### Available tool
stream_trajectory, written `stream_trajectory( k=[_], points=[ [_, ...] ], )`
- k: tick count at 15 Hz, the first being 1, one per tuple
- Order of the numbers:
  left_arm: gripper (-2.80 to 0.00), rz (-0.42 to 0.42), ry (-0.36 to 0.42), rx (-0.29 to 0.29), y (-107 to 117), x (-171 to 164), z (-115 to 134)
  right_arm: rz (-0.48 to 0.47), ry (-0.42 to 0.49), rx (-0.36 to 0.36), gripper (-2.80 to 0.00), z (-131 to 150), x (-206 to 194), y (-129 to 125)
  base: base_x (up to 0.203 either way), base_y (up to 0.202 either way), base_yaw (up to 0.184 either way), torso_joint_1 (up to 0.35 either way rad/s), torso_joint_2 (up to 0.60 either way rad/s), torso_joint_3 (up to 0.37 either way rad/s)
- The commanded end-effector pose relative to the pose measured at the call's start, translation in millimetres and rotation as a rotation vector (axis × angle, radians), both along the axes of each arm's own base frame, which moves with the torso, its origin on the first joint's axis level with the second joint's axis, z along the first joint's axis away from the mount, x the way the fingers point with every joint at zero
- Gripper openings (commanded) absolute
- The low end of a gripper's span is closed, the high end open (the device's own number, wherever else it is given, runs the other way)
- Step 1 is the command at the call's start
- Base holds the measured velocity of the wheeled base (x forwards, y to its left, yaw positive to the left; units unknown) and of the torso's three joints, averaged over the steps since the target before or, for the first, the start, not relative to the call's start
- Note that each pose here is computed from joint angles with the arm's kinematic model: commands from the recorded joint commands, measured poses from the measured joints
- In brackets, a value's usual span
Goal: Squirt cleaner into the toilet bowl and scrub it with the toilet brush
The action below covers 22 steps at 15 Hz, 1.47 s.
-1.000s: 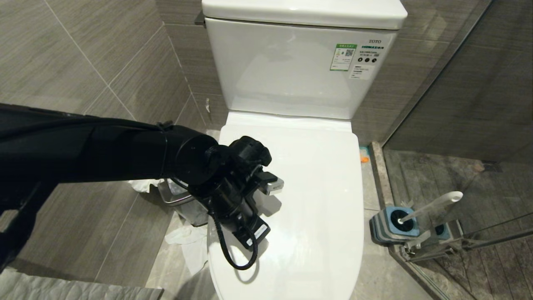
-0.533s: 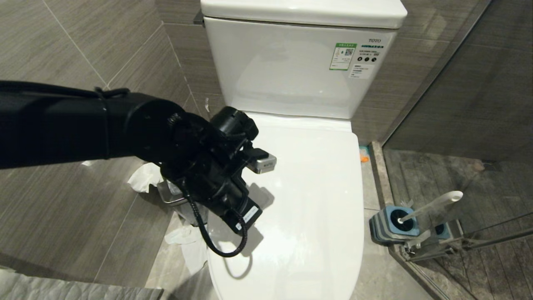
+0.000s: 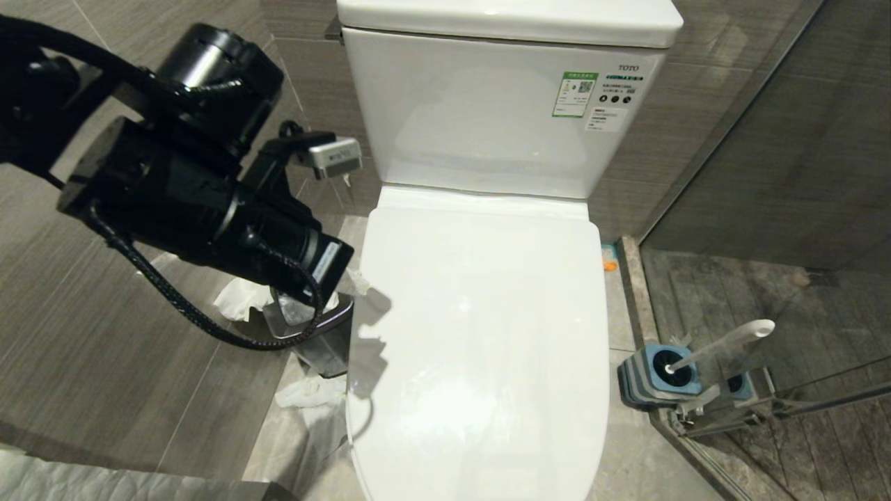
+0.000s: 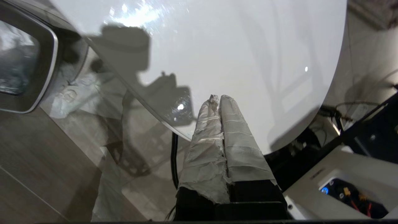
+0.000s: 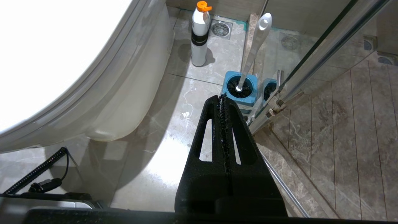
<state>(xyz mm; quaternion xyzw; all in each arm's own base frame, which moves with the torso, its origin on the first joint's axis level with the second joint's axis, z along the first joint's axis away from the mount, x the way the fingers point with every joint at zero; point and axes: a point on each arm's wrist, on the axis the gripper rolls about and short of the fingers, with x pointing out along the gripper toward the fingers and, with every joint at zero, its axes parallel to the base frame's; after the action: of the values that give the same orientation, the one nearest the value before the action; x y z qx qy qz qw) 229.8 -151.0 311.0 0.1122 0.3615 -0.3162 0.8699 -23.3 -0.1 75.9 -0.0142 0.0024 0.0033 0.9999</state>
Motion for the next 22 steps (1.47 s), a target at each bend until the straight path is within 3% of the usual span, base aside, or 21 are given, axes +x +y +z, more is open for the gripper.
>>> stream_trajectory(
  k=[1,5,8,10,12,15,19,22],
  points=[
    [-2.80,0.038,-0.133,-0.084,17.7,-17.7,38.8,0.000,0.001,-0.001,-2.80,0.0,0.1,0.0,0.000,0.000,0.000,0.000,0.00,0.000],
    [-2.80,0.184,-0.502,-0.229,48.2,-53.9,103.9,0.000,0.001,-0.001,-2.80,0.0,0.1,0.0,0.000,0.000,0.000,0.000,0.00,0.000],
    [-2.80,0.282,-0.715,-0.327,91.8,-114.4,138.7,0.000,0.001,-0.001,-2.80,0.0,0.1,0.0,0.000,0.000,0.000,0.000,0.00,0.000],
    [-2.80,0.370,-0.839,-0.352,126.1,-164.5,148.1,0.001,0.001,-0.001,-2.80,0.0,0.1,0.0,0.000,0.000,0.000,0.000,0.00,0.000],
    [-2.80,0.481,-0.968,-0.328,149.2,-215.4,148.4,0.001,0.001,-0.001,-2.80,0.0,0.1,0.0,0.000,0.000,0.000,0.000,0.00,0.000],
    [-2.80,0.520,-1.128,-0.324,152.7,-301.0,128.1,0.001,0.001,-0.001,-2.80,0.0,0.1,0.0,0.000,0.000,0.000,0.000,0.00,0.000],
    [-2.80,0.575,-1.136,-0.308,151.8,-357.7,52.7,0.001,0.001,-0.001,-2.80,0.0,0.1,0.0,0.000,0.000,0.000,0.000,0.00,0.000],
    [-2.80,0.603,-1.129,-0.291,153.1,-377.9,-6.6,0.000,0.001,-0.001,-2.80,0.0,0.1,0.0,0.000,0.000,0.000,0.000,0.00,0.000]
  ],
)
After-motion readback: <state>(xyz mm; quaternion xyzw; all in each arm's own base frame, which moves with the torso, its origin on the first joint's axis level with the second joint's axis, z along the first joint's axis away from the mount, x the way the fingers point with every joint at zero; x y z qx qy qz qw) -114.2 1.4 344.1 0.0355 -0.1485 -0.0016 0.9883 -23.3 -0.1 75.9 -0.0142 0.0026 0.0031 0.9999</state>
